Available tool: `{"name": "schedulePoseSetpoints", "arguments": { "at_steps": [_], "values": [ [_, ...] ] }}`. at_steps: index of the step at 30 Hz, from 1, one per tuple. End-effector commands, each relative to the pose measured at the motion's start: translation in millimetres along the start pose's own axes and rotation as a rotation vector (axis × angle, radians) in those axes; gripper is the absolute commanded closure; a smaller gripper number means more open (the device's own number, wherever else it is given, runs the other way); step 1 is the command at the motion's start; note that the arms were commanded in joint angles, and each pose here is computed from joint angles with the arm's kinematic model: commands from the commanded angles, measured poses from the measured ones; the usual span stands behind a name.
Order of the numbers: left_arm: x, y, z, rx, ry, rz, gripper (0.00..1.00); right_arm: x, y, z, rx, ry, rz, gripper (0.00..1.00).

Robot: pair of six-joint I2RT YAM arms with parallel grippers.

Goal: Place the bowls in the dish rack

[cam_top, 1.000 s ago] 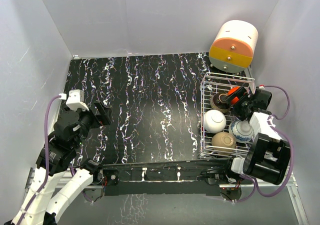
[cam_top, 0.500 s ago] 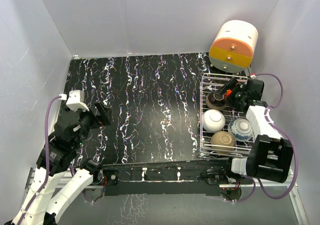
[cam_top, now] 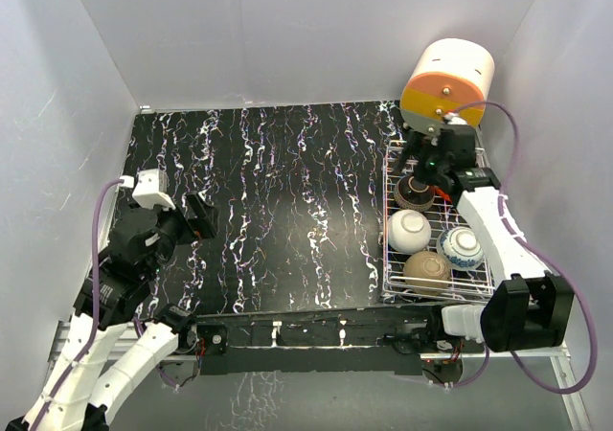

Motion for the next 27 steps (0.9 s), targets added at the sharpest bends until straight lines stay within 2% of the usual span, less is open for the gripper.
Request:
{"name": "schedulePoseSetpoints", "arguments": {
  "at_steps": [1, 6, 11, 21, 27],
  "values": [
    [3, -12, 8, -0.023, -0.002, -0.048, 0.03, -17, 66, 24, -0.224, -0.060, 0.064, 0.01],
    [7, -16, 7, -0.037, 0.019, -0.053, 0.03, -30, 130, 21, -0.327, -0.090, 0.210, 0.01],
    [9, -16, 6, -0.040, 0.032, -0.040, 0.03, -34, 174, 8, -0.424, -0.092, 0.313, 0.01],
    [8, -16, 12, -0.041, 0.017, -0.016, 0.03, -44, 177, 5, -0.446, -0.187, 0.365, 0.01],
    [12, -17, 9, -0.049, 0.025, -0.017, 0.03, -43, 173, 4, -0.469, -0.177, 0.333, 0.01]
  ]
}}
Point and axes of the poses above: each gripper's point midway between its finger pads, its own x axis out along the fingers, its own y axis along the line the jaws close on, z = x × y, the point moved 8 cm from there along -x, back along the fingers, and after that the axes turned 12 degrees about -x, right-handed, at the moved point
